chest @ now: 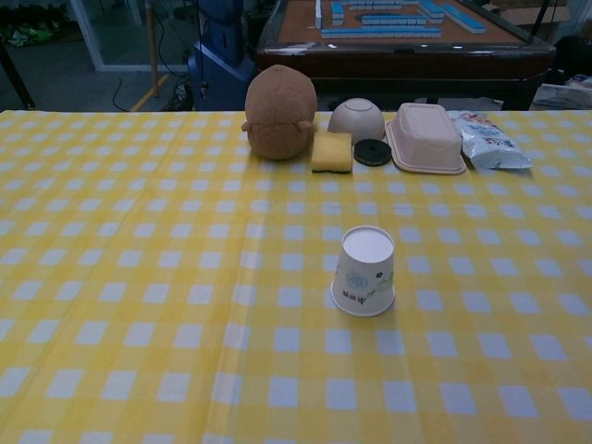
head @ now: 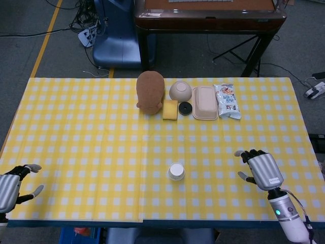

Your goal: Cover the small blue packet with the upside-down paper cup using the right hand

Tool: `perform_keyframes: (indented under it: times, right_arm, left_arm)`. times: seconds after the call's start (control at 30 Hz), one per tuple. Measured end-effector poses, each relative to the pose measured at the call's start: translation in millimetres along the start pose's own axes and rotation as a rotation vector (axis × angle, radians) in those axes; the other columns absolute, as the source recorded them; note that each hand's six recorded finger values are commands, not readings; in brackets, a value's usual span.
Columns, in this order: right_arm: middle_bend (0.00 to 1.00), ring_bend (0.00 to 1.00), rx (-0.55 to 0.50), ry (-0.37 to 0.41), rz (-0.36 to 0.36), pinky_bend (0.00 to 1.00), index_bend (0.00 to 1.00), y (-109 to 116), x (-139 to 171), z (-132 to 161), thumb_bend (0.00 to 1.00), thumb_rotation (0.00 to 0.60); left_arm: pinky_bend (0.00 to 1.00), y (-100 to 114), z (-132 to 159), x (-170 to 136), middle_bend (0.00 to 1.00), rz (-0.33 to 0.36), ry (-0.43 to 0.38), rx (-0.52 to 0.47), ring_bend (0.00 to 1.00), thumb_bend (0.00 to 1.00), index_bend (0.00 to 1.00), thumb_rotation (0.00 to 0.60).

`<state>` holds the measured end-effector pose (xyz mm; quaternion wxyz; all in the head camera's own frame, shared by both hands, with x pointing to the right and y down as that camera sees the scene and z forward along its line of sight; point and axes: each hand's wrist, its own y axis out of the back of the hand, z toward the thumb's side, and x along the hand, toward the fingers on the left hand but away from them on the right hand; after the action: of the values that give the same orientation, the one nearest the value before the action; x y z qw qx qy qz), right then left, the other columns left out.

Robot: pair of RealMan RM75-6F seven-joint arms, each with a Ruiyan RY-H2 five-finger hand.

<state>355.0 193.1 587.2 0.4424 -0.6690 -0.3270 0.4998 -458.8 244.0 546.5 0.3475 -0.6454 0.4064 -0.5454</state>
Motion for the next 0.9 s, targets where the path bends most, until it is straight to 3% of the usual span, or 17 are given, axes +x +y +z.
perform_keyframes:
  times: [0.23, 0.63, 0.9]
  right_arm:
    - [0.51, 0.45, 0.04, -0.126, -0.039, 0.52, 0.38, 5, 32, -30, 0.1, 0.6]
    - [0.51, 0.45, 0.012, -0.18, -0.043, 0.52, 0.38, 3, 43, -58, 0.11, 0.6]
    - [0.51, 0.45, -0.004, -0.154, -0.007, 0.52, 0.38, -3, 40, -55, 0.11, 0.6]
  left_arm:
    - [0.59, -9, 6, 2, 0.44, 0.005, -0.028, 0.025, 0.41, 0.22, 0.46, 0.6]
    - [0.59, -21, 6, 4, 0.44, -0.039, -0.023, 0.043, 0.41, 0.22, 0.46, 0.6]
    - [0.59, -21, 6, 3, 0.44, -0.042, -0.021, 0.04, 0.41, 0.22, 0.46, 0.6]
